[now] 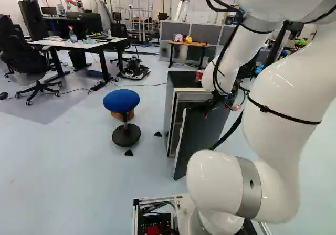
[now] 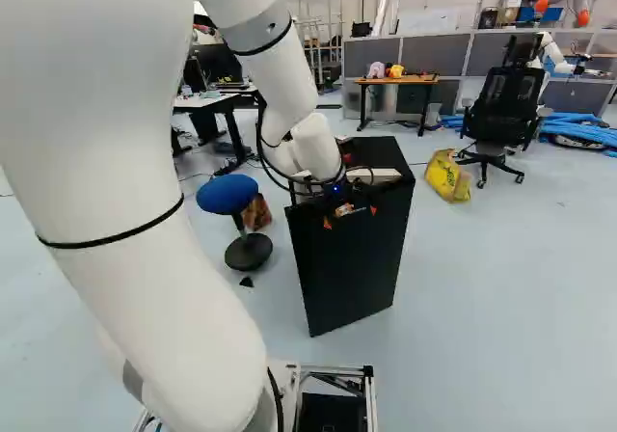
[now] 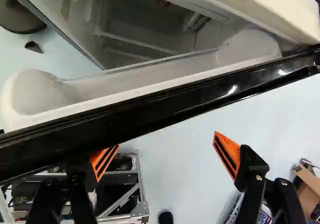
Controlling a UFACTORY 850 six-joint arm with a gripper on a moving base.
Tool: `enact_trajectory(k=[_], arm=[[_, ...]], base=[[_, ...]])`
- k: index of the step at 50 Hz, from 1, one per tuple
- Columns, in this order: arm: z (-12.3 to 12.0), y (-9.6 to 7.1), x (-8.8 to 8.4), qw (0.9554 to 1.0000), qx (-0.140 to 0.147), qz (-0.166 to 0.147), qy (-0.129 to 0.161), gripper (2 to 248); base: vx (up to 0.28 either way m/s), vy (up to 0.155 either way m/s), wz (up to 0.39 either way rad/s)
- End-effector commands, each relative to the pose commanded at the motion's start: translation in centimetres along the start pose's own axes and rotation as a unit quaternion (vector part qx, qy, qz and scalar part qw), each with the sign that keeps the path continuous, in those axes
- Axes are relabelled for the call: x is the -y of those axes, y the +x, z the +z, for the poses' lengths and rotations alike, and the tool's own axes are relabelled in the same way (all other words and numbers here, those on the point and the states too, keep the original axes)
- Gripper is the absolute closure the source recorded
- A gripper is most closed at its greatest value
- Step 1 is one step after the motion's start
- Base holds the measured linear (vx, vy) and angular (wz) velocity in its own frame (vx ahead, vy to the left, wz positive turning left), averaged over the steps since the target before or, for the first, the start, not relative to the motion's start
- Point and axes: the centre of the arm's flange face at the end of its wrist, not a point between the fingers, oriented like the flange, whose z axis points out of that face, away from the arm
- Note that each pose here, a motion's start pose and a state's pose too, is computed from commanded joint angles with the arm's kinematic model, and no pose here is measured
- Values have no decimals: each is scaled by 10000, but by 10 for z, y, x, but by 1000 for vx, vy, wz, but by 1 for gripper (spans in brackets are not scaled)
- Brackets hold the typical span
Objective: Grab a drink from the fridge
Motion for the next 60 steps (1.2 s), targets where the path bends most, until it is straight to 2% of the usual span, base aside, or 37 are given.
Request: enact_trajectory(k=[37, 60], arm=[[2, 34, 28, 9979, -133, 549, 319, 3], [2, 45, 33, 9937, -285, 989, 450, 3]], base=[[0, 0, 0], [0, 0, 0]])
